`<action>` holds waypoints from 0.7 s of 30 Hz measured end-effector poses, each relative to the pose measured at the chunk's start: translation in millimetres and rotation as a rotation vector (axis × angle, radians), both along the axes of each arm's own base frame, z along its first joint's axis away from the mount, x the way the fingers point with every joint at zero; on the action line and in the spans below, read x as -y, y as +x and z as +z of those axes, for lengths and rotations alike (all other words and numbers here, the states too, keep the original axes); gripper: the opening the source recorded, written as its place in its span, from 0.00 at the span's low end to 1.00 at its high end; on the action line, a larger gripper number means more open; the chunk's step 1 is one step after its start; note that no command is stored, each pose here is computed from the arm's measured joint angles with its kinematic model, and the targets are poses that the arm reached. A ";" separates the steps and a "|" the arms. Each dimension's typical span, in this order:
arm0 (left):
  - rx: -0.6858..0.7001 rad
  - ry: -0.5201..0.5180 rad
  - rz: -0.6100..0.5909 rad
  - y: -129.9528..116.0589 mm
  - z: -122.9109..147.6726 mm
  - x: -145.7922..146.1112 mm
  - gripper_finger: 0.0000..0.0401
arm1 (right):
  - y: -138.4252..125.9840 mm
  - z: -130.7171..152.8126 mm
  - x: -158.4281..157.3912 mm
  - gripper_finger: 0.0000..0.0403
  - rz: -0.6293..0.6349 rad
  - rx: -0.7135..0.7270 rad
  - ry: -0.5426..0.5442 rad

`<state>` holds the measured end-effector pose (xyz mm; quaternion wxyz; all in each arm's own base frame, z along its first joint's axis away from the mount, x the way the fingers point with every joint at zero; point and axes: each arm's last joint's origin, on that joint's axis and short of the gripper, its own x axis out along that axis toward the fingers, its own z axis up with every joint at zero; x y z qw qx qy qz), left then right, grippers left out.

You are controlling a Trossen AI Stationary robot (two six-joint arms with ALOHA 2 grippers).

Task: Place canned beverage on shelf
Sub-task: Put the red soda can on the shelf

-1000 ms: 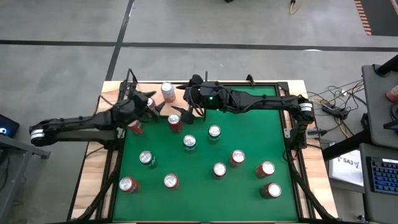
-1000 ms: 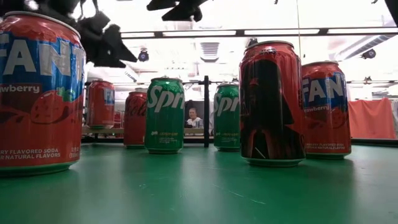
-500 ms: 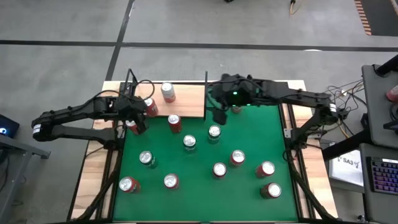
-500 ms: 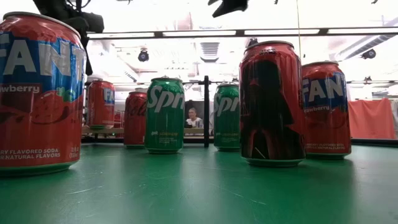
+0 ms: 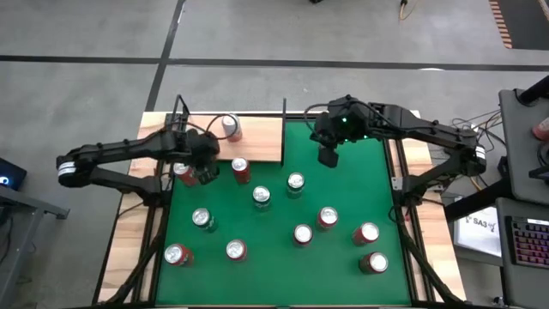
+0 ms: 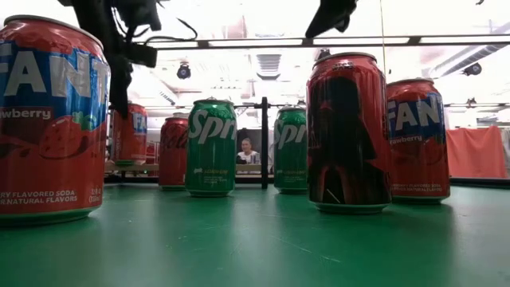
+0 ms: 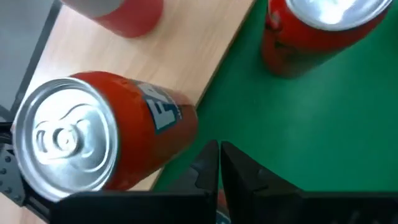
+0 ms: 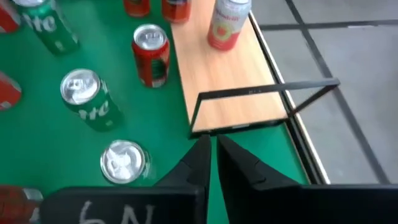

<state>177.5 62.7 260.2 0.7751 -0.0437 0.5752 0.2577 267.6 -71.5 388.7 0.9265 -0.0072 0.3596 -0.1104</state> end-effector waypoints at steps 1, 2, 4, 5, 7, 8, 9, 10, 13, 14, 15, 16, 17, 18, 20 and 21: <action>-0.011 0.000 0.000 0.6 -1.4 -2.0 0.00 | -0.8 -3.2 3.4 0.04 0.005 0.010 0.010; -0.021 -0.001 0.002 1.1 -2.6 -4.2 0.00 | -1.9 -5.7 6.5 0.04 0.008 0.017 0.022; -0.038 -0.001 0.008 1.1 -4.4 -8.7 0.00 | -4.2 -11.0 14.1 0.03 0.001 0.021 0.043; -0.045 0.000 0.012 0.7 -5.1 -11.2 0.00 | -5.3 -12.8 17.7 0.03 -0.009 0.021 0.048; -0.057 0.000 0.022 -0.3 -6.3 -16.2 0.00 | -6.6 -16.0 24.0 0.02 -0.032 0.025 0.057; -0.062 0.000 0.028 -1.2 -6.7 -19.0 0.00 | -7.0 -17.4 26.7 0.02 -0.037 0.030 0.060; -0.066 0.001 0.034 -2.1 -6.9 -21.7 0.00 | -7.1 -18.6 28.6 0.02 -0.040 0.034 0.062; -0.069 0.004 0.040 -3.3 -6.9 -24.4 0.00 | -7.4 -20.2 30.2 0.02 -0.043 0.033 0.064; -0.080 0.022 0.072 -7.2 -6.8 -33.2 0.00 | -7.4 -23.7 32.8 0.02 -0.048 0.031 0.061; -0.085 0.032 0.092 -9.1 -6.6 -36.1 0.00 | -7.5 -24.2 33.0 0.02 -0.048 0.029 0.060; -0.093 0.042 0.112 -11.4 -6.3 -38.9 0.00 | -7.5 -24.3 33.1 0.02 -0.048 0.029 0.060; -0.099 0.044 0.130 -14.2 -5.9 -41.2 0.00 | -7.5 -24.2 33.2 0.02 -0.048 0.031 0.060; -0.107 0.040 0.144 -17.1 -5.6 -42.6 0.00 | -7.4 -24.1 33.2 0.02 -0.049 0.032 0.060; -0.116 0.036 0.157 -19.9 -5.2 -43.2 0.00 | -7.4 -24.1 33.2 0.02 -0.051 0.033 0.063; -0.114 0.032 0.170 -22.9 -3.8 -43.0 0.00 | -7.4 -24.1 33.2 0.02 -0.055 0.034 0.068; -0.105 0.030 0.170 -23.8 -2.7 -42.2 0.00 | -7.4 -24.1 33.2 0.02 -0.059 0.035 0.072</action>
